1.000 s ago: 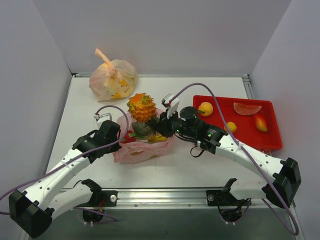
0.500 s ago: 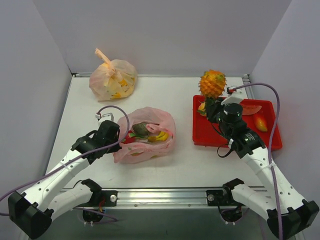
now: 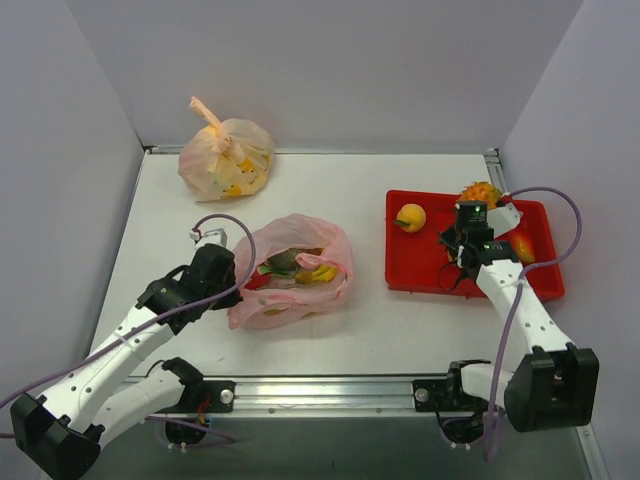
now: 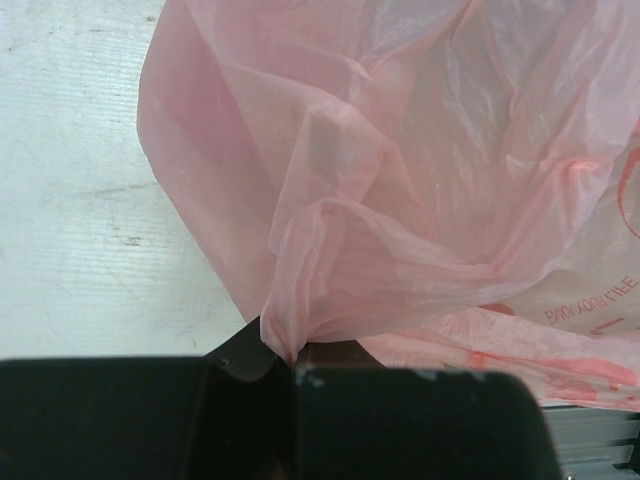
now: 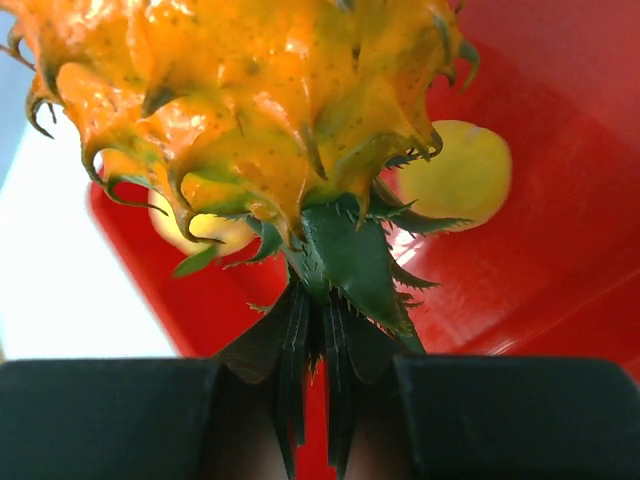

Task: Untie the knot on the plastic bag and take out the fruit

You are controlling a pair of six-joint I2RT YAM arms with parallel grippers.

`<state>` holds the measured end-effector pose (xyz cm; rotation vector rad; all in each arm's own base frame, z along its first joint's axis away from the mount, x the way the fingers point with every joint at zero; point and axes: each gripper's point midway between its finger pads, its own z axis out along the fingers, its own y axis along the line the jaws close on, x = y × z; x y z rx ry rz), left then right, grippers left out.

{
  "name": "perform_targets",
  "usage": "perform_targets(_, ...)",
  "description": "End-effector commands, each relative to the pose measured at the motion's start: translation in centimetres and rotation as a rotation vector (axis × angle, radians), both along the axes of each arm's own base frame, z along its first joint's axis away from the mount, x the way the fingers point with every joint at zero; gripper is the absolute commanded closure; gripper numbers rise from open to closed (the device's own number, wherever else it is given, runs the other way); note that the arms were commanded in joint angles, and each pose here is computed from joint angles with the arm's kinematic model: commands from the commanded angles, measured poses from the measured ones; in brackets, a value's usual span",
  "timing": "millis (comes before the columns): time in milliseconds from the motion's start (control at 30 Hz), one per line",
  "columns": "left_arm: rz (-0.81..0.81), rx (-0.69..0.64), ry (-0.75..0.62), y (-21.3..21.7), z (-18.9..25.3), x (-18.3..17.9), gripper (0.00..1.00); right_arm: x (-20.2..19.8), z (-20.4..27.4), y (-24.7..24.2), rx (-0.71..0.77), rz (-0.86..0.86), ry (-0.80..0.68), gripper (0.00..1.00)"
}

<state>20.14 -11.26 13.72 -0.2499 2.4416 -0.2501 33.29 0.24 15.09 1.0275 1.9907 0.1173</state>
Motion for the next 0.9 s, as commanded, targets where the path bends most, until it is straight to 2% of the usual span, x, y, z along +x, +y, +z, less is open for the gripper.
perform_targets(0,-0.011,-0.031,-0.039,-0.3,1.1,0.3,1.0,1.9,-0.7,-1.8,0.094,-0.151,-0.008,0.93)
perform_targets(33,-0.01,-0.029,-0.035,-0.3,1.0,0.3,1.0,2.5,-0.6,-1.6,0.125,-0.143,-0.009,0.9)
perform_targets(100,-0.011,-0.031,-0.036,-0.3,0.9,0.2,1.0,3.1,-1.2,-1.7,0.135,-0.142,0.012,0.71)
perform_targets(133,-0.01,-0.03,-0.033,-0.2,0.8,0.2,1.0,3.5,-0.8,-1.6,0.139,-0.127,0.005,0.59)
perform_targets(167,-0.011,-0.031,-0.032,-0.3,0.8,0.1,1.0,3.6,-0.5,-1.4,0.129,-0.099,0.005,0.37)
perform_targets(200,-0.008,-0.031,-0.029,-0.2,0.7,0.1,1.0,3.6,-0.1,-1.0,0.124,-0.073,0.0,0.28)
perform_targets(233,-0.009,-0.035,-0.029,-0.3,0.7,0.1,1.0,3.6,0.2,-0.5,0.123,-0.044,-0.006,0.14)
perform_targets(267,-0.01,-0.037,-0.03,-0.3,0.7,0.1,1.0,3.4,1.2,-0.3,0.091,0.0,-0.02,0.1)
perform_targets(333,-0.007,-0.038,-0.03,-0.3,0.7,0.1,1.0,2.8,2.1,1.2,0.061,0.089,-0.022,0.05)
perform_targets(400,-0.003,-0.032,-0.025,-0.2,0.6,0.1,1.0,2.1,3.7,3.0,0.016,0.222,-0.042,0.04)
perform_targets(533,0.005,-0.028,-0.012,-0.1,0.2,-0.1,1.0,0.2,7.3,10.3,-0.033,0.592,-0.129,0.05)
perform_targets(700,0.017,-0.016,0.013,0.2,-0.7,-0.4,1.0,-4.8,10.7,21.5,-0.031,1.059,-0.224,0.09)
perform_targets(833,0.018,-0.015,0.027,0.1,-1.0,-0.5,1.0,-8.3,11.0,28.5,-0.036,1.332,-0.23,0.09)
perform_targets(867,0.017,-0.016,0.032,0.0,-1.1,-0.5,1.0,-8.6,9.7,29.9,-0.059,1.396,-0.202,0.09)
